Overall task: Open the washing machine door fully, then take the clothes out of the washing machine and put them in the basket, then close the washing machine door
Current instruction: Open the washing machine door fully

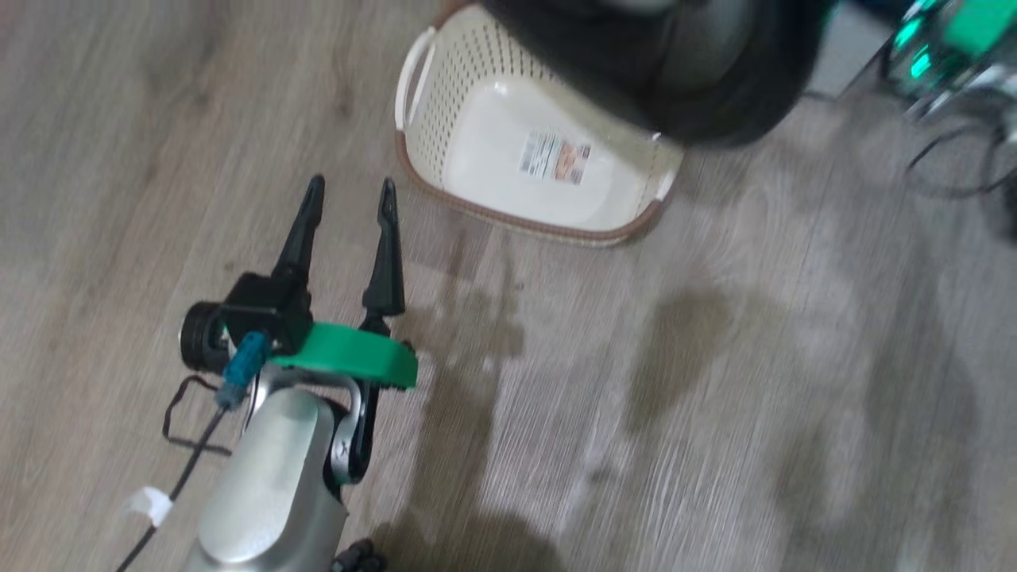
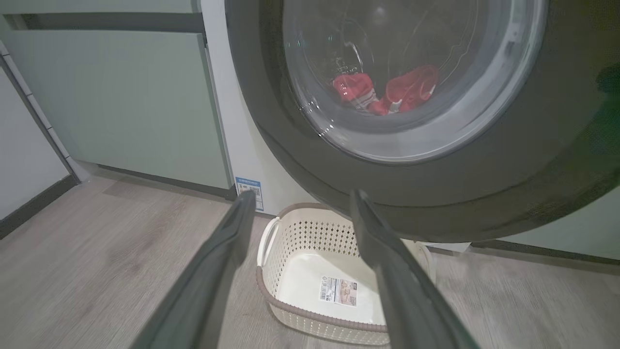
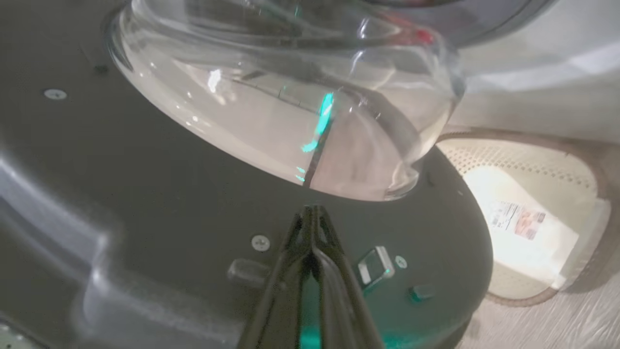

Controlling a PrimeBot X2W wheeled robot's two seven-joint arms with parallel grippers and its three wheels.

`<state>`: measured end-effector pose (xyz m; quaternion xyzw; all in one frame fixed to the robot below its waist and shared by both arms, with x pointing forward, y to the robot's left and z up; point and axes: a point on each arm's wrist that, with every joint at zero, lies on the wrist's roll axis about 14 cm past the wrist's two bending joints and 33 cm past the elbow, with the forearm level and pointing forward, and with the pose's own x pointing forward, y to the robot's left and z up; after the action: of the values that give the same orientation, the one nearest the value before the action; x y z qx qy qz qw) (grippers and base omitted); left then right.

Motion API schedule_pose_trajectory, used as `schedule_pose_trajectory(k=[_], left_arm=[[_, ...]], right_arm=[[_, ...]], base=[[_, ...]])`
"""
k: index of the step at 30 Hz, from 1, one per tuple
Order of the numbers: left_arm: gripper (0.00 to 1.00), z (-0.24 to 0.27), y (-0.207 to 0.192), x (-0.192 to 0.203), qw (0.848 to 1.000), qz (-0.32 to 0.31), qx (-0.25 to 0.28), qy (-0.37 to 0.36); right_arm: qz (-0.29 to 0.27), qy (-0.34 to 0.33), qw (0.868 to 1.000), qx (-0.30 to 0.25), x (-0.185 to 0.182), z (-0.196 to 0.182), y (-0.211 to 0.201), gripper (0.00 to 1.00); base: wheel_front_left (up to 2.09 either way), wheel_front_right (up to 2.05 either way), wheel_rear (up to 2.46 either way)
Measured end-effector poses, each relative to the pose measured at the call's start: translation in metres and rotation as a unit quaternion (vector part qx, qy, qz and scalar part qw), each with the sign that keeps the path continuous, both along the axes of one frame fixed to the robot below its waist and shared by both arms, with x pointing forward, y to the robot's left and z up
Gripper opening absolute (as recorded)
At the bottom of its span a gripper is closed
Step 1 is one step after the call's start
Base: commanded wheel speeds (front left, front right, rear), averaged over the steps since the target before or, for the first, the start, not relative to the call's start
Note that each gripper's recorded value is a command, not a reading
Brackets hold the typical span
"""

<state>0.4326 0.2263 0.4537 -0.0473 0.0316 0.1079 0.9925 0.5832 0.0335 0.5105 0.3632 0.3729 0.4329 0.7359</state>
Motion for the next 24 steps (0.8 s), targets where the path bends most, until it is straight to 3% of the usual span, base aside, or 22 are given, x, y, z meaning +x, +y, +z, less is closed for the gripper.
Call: schedule_pose_trajectory(k=[12, 24], left_arm=[[1.00, 0.025, -0.001, -0.053, 1.000, -0.018, 0.011, -0.020], [1.00, 0.039, 0.021, -0.115, 0.999, 0.016, 0.020, -0.040]], right_arm=[[0.077, 0.038, 0.996, 0.031, -0.109, 0.016, 0.061, 0.00], [0.138, 0.057, 0.988, 0.042, -0.193, 0.029, 0.125, 0.00]], base=[[0.00, 0.00, 0.00], [0.00, 0.00, 0.00]])
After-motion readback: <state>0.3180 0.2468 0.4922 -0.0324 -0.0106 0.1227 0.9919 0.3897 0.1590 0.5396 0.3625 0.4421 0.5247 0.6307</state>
